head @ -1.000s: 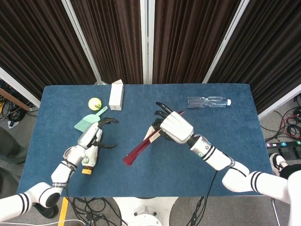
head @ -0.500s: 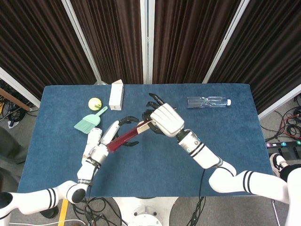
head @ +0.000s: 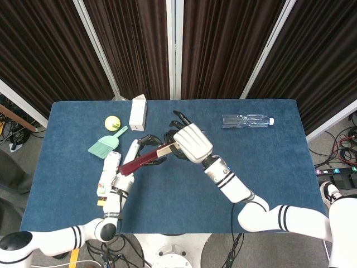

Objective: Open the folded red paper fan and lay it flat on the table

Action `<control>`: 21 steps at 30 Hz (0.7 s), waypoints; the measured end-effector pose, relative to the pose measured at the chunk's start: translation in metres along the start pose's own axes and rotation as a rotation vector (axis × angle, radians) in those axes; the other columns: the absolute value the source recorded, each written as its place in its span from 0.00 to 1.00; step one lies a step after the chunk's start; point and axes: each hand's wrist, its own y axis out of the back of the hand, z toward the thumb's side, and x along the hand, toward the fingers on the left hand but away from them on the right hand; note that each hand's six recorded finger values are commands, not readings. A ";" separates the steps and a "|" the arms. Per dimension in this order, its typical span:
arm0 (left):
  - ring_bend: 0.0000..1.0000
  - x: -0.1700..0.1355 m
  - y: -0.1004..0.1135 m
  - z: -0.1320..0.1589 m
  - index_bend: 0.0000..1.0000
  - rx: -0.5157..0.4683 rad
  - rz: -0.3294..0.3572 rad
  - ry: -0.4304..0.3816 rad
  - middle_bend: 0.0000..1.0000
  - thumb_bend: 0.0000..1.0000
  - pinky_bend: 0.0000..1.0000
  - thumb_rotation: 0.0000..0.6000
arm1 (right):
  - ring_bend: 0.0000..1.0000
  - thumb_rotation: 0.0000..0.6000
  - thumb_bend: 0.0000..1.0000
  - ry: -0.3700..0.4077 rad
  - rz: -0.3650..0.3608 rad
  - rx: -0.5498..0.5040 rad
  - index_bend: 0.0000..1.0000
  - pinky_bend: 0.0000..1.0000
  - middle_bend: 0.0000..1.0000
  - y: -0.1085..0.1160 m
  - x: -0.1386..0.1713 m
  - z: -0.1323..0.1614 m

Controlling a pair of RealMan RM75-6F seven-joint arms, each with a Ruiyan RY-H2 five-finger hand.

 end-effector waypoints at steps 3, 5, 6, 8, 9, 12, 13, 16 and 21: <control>0.57 0.000 0.002 -0.001 0.66 0.001 0.033 -0.016 0.67 0.26 0.45 1.00 | 0.25 1.00 0.63 0.000 -0.002 -0.008 0.74 0.04 0.57 0.000 0.002 0.000; 0.62 -0.001 0.005 -0.001 0.70 0.015 0.053 -0.032 0.73 0.29 0.49 1.00 | 0.25 1.00 0.63 0.000 -0.004 -0.013 0.74 0.03 0.57 0.001 0.003 0.000; 0.63 -0.002 0.006 -0.001 0.71 0.028 0.056 -0.039 0.74 0.30 0.49 1.00 | 0.25 1.00 0.63 -0.001 -0.006 -0.014 0.74 0.03 0.57 0.002 0.004 -0.001; 0.63 -0.004 0.008 -0.001 0.72 0.077 0.053 -0.056 0.74 0.31 0.49 1.00 | 0.25 1.00 0.63 -0.003 -0.011 -0.018 0.74 0.03 0.57 0.003 0.007 -0.003; 0.63 -0.005 0.009 -0.001 0.72 0.104 0.049 -0.062 0.75 0.31 0.49 1.00 | 0.25 1.00 0.63 -0.003 -0.013 -0.017 0.74 0.03 0.57 0.004 0.008 -0.004; 0.63 -0.005 0.019 0.000 0.72 0.201 0.046 -0.074 0.75 0.31 0.50 1.00 | 0.25 1.00 0.63 0.002 -0.021 -0.003 0.74 0.03 0.57 0.008 0.013 -0.007; 0.63 -0.005 0.022 0.000 0.72 0.234 0.045 -0.077 0.75 0.31 0.49 1.00 | 0.25 1.00 0.63 0.005 -0.025 0.009 0.74 0.03 0.57 0.009 0.016 -0.008; 0.63 -0.007 0.034 0.002 0.72 0.358 0.054 -0.090 0.75 0.31 0.50 1.00 | 0.26 1.00 0.65 0.015 -0.041 0.064 0.74 0.03 0.57 0.016 0.025 -0.012; 0.66 -0.012 0.057 0.007 0.72 0.612 0.109 -0.115 0.76 0.31 0.50 1.00 | 0.27 1.00 0.66 0.016 -0.058 0.184 0.73 0.03 0.57 0.025 0.043 -0.019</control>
